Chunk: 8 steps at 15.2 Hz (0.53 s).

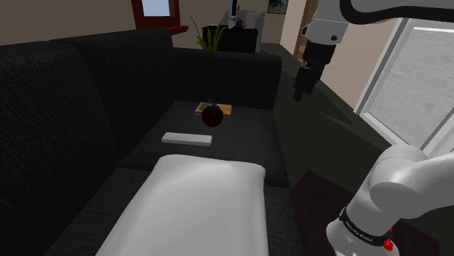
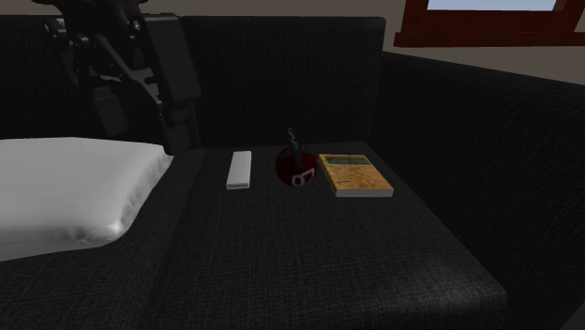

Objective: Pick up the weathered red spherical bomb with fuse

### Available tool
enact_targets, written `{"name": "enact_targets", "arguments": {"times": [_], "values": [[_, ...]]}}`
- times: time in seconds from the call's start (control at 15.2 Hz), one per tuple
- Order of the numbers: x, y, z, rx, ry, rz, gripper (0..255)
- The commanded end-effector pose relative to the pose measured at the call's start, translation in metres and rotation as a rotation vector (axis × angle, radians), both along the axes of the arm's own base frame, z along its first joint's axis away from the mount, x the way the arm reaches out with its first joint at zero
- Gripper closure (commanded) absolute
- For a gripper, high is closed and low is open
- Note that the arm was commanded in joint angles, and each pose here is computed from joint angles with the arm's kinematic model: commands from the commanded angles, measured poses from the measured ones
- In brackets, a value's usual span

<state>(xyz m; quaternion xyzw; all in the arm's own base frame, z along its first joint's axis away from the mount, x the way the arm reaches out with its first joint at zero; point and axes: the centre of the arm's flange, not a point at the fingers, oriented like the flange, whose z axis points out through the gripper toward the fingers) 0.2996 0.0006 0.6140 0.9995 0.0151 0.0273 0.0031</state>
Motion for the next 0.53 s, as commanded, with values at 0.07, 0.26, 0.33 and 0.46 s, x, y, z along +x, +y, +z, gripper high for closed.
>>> {"name": "enact_targets", "arguments": {"times": [0.07, 0.26, 0.33, 0.46], "values": [[0.010, 0.004, -0.005, 0.003, -0.008, -0.016, 0], [0.041, 0.016, -0.019, 0.012, -0.031, -0.063, 0], [0.052, 0.019, -0.024, 0.015, -0.039, -0.078, 0], [0.074, 0.026, -0.033, 0.021, -0.054, -0.110, 0]]}}
